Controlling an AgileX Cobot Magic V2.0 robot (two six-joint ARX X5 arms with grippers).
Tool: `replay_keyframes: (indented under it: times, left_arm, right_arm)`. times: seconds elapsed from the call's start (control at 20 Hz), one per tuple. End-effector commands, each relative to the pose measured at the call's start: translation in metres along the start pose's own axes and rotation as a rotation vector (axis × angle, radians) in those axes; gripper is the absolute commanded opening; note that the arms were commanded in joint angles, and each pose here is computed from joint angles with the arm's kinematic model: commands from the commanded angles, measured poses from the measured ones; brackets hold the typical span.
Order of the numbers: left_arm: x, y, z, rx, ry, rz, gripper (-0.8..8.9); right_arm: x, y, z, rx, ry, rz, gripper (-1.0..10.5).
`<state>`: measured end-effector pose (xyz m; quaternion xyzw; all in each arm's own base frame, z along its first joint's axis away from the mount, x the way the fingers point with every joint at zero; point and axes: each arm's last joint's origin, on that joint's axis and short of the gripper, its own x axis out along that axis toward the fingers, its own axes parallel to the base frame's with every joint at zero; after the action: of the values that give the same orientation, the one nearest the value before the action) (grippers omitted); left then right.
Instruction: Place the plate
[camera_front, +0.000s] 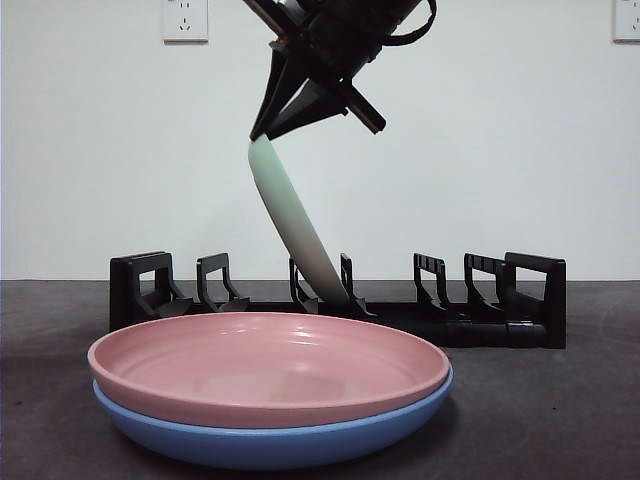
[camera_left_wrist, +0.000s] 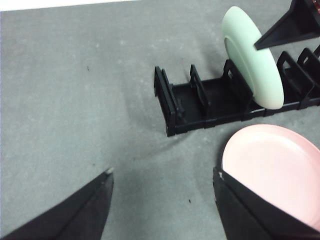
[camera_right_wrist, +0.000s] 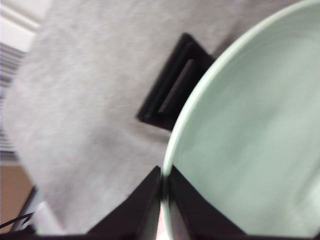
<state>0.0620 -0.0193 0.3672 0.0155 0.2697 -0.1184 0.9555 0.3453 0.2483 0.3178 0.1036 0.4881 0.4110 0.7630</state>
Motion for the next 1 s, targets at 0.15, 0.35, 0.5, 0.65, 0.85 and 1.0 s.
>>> replay_keyframes:
  times: [0.15,0.35,0.5,0.65,0.85,1.0]
  left_arm:
    - [-0.003,0.000,0.007,0.006,-0.051,-0.006,3.13]
    - [-0.003,-0.001,0.008,0.002,-0.061,-0.007,3.13]
    - [-0.003,-0.001,0.008,0.002,-0.062,-0.007,3.13]
    - [-0.003,-0.001,0.008,0.002,-0.064,-0.007,3.12]
    - [-0.003,-0.001,0.008,0.002,-0.064,-0.007,3.12]
    - [-0.003,-0.001,0.008,0.001,-0.064,-0.007,3.12]
  right_arm:
    - [-0.026,0.024,0.004,-0.065,-0.058,0.052,0.1]
    - [-0.052,0.039,0.001,-0.109,-0.094,0.062,0.1]
    - [-0.073,0.054,-0.006,-0.172,-0.110,0.071,0.1]
    - [-0.091,0.071,-0.017,-0.271,-0.115,0.054,0.1]
    - [-0.100,0.095,-0.041,-0.366,-0.104,-0.053,0.1]
    - [-0.095,0.101,-0.072,-0.412,-0.112,-0.046,0.1]
